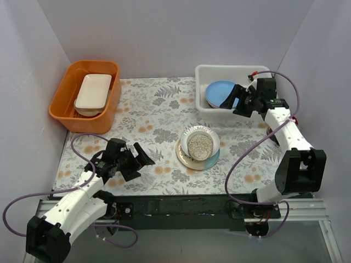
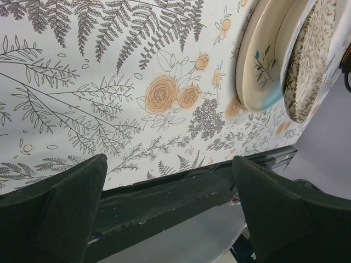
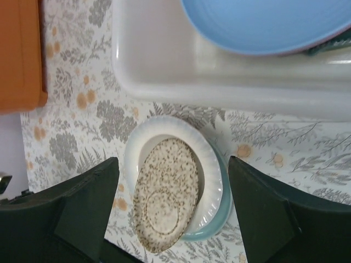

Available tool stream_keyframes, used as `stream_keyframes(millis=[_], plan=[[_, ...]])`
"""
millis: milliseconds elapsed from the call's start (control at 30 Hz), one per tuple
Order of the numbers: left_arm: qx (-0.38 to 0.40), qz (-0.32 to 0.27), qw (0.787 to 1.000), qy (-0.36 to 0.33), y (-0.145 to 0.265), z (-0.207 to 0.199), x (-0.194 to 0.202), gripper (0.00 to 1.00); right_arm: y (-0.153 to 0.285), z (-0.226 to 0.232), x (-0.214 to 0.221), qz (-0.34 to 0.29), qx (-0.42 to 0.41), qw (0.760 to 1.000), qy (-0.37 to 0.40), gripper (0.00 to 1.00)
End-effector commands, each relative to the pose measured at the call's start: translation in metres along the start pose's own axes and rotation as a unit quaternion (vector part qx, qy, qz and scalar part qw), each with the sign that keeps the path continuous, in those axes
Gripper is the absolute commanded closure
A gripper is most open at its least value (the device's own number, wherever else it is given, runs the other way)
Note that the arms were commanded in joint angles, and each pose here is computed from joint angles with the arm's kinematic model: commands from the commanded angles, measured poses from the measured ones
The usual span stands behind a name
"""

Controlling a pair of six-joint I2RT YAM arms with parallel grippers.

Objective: Place the plates into the plastic bin on the countertop
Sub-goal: Pick up the plate at the center of the board.

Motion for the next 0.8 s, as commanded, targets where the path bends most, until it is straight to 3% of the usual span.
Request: stream_keyframes(millis=[0,267,767], plan=[[0.015,0.005,1.0,-0.009,0.0,-0.007,-0.001,0.02,0.005,0.016,0.024,0.01,-0.027,1.0,0.003,0.14],[0.016,0.005,1.0,-0.01,0.0,-0.007,-0.001,0.02,0.01,0.028,0.074,0.042,-0.051,0.998,-0.002,0.18],[0.018,0.006,1.0,-0.009,0.001,-0.007,0.0,0.02,0.02,0.04,0.129,0.096,-0.087,0.991,-0.012,0.22]])
Point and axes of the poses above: each gripper's point midway between its finger pads, its own y axis back along the fingers, its own z axis along the line the jaws close on, x = y × z, the point moved 8 cm from there along y, back along the fingers, and after that the axes turned 13 degrees about y, right-handed, at the moved point
